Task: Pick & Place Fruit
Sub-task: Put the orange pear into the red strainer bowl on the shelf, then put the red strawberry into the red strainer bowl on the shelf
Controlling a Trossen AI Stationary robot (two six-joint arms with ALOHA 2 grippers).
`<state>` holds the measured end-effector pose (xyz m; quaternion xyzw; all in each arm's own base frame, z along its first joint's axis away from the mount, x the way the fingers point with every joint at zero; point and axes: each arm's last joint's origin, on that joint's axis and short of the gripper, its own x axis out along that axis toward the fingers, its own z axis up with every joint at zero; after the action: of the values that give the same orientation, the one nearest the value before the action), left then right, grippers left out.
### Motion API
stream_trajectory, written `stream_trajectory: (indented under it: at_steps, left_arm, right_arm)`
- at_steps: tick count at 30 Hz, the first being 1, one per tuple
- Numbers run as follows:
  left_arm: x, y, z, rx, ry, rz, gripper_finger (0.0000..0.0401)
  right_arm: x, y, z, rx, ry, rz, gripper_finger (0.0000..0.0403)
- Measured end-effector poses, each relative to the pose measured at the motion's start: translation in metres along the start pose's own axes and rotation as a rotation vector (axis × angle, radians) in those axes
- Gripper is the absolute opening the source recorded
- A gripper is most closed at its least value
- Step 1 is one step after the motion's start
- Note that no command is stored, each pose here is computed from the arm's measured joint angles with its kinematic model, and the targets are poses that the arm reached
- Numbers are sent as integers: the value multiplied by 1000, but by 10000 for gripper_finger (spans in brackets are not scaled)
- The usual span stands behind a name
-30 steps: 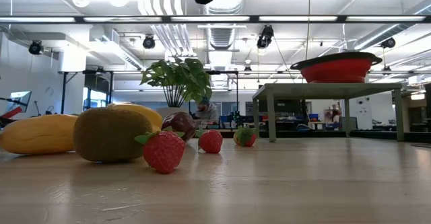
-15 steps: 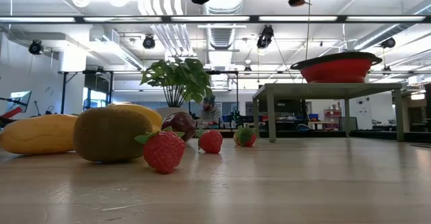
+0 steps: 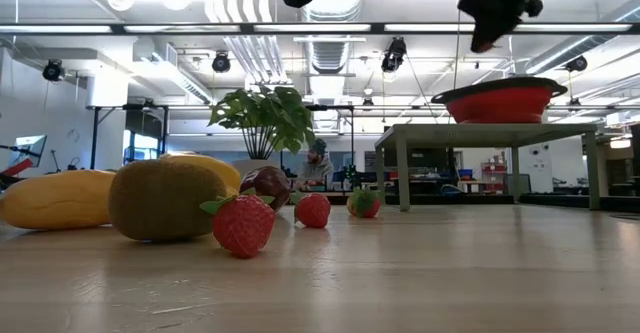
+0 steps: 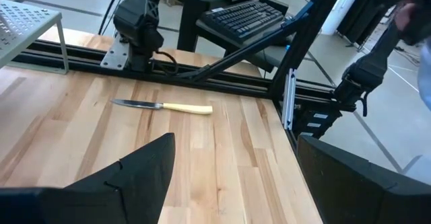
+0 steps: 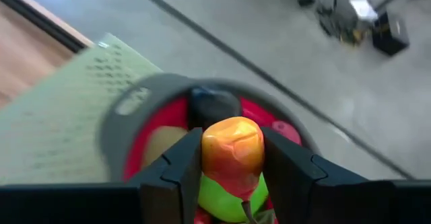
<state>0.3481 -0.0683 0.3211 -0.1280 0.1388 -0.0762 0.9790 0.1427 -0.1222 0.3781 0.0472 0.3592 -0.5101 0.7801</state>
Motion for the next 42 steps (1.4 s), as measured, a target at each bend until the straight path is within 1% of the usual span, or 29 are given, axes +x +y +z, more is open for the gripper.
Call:
stream_trajectory:
  at_steps: [5,11,13,18,21,25,33,37,42]
  left_arm:
    - [0,0,0,0,1,0,314]
    - [0,0,-1,1,10,2,314]
    - [0,0,-1,1,12,3,314]
    - [0,1,-3,1,34,9,314]
    - [0,1,-5,2,46,12,314]
    - [0,1,-5,2,51,14,314]
    - [0,1,-5,2,51,14,314]
    - [0,1,-5,2,52,14,314]
    - [0,2,-7,2,71,20,314]
  right_arm:
    - [26,-14,-1,40,118,-25,125]
    - [57,-26,-7,53,285,-91,139]
    - [62,-26,-6,51,308,-96,138]
    - [69,-25,-1,68,334,-111,123]
    - [70,-25,1,77,348,-123,124]
    - [72,-25,2,71,362,-124,150]
    - [66,-28,9,81,328,-124,210]
    - [59,-30,14,82,297,-119,230]
    - [46,-30,18,87,254,-96,246]
